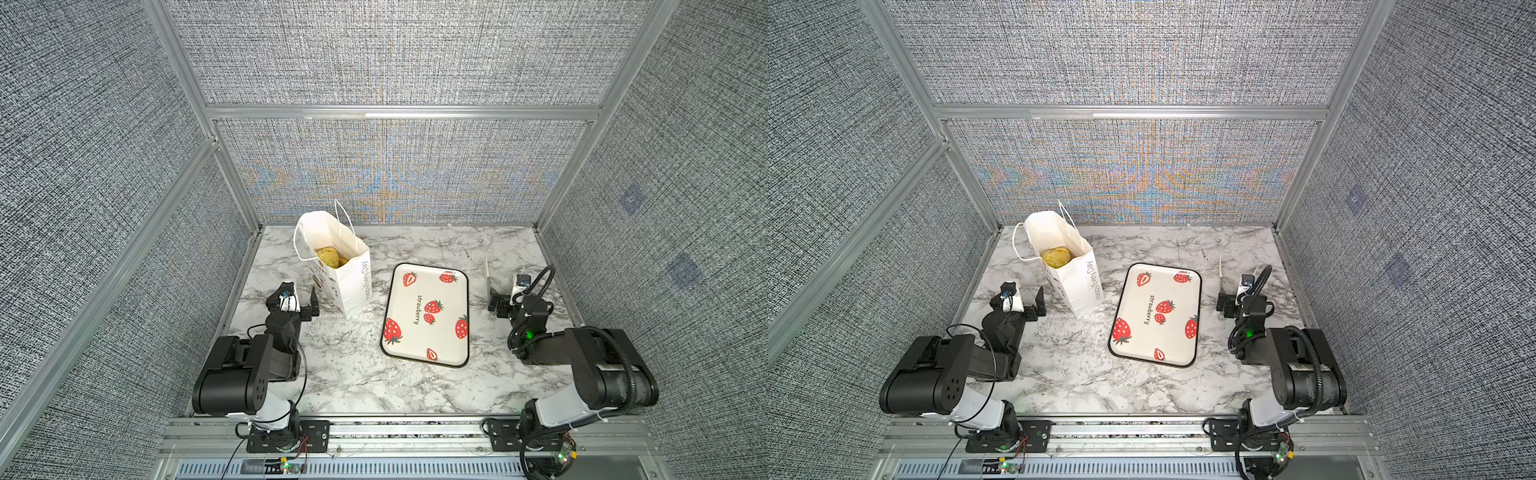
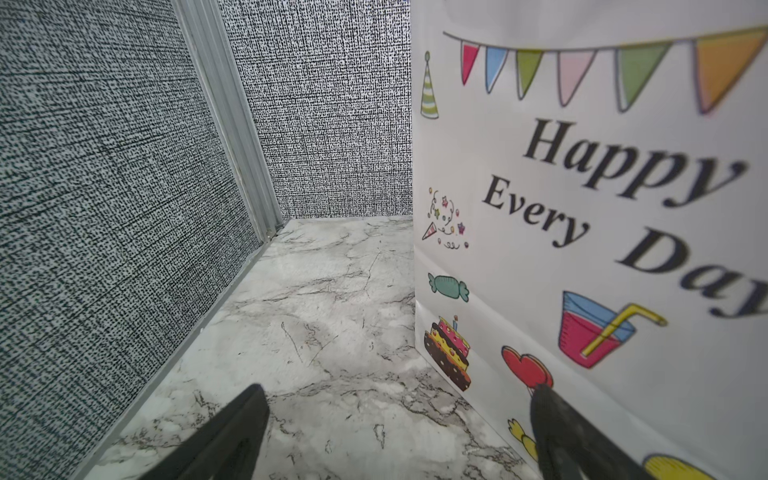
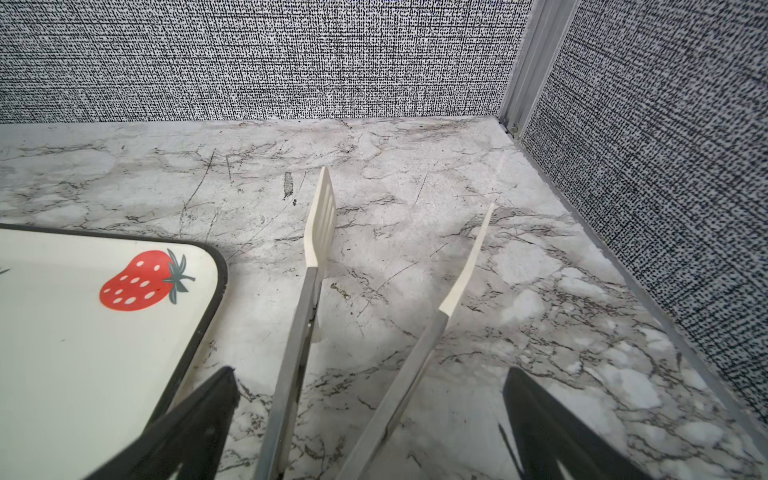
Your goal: Place the fake bread into the paper bag
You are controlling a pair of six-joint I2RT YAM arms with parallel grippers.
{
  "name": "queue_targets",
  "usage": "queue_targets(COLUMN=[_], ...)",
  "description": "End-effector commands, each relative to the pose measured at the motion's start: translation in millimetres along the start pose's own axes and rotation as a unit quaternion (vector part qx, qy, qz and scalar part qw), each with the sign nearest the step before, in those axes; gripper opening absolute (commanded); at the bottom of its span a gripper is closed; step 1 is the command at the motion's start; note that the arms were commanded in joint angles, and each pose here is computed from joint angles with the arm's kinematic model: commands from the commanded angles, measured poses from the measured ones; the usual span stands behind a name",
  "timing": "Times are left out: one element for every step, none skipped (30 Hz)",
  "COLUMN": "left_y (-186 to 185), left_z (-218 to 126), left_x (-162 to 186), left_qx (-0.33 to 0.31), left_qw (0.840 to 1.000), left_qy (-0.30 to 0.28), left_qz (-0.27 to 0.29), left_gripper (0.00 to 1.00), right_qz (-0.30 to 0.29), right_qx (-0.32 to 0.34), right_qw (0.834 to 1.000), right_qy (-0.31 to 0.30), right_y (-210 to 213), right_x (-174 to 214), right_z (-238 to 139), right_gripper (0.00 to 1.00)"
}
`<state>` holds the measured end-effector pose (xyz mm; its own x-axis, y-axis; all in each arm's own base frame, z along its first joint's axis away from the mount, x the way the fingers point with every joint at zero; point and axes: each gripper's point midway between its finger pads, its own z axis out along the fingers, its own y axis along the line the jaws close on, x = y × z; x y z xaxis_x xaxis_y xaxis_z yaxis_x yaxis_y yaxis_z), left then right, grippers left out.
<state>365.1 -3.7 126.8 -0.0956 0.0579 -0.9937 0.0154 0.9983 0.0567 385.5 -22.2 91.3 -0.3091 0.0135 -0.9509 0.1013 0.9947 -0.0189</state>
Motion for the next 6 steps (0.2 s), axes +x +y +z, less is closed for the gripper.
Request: queue_targets(left_y=[-1.2, -0.9, -1.2, -1.1, -1.0, -1.2], left_z=[1.5, 1.4, 1.1, 1.1, 0.3, 0.3], left_x=[0.0, 0.0, -0.5, -1.0, -0.7, -1.3], left_qx=[0.004, 0.004, 0.004, 0.004, 0.004, 0.005], left_qw=[1.000, 1.000, 1.000, 1.000, 1.000, 1.000], left_qy=[0.001, 0.000, 0.000, -0.001, -0.001, -0.003], left_qz=[0.005, 0.005, 0.005, 0.004, 0.005, 0.004], left_gripper=[0.99, 0.99, 0.99, 0.99, 0.99, 0.99], right_qz=[0.006, 0.006, 0.006, 0.006, 0.006, 0.007], right_qx=[0.005, 0.005, 0.004, 0.005, 0.005, 0.005], right_qw=[1.000, 1.000, 1.000, 1.000, 1.000, 1.000], right_qy=[-0.016, -0.016, -0.017, -0.016, -0.016, -0.016], right_y=[-2.0, -1.9, -1.4, -1.6, -1.8, -1.6], right_x=[-8.4, -8.3, -8.7, -8.2, -8.5, -8.1], right_z=[0.1, 0.2, 0.1, 0.1, 0.1, 0.2], right_gripper=[0.99, 0.99, 0.99, 0.99, 0.99, 0.99])
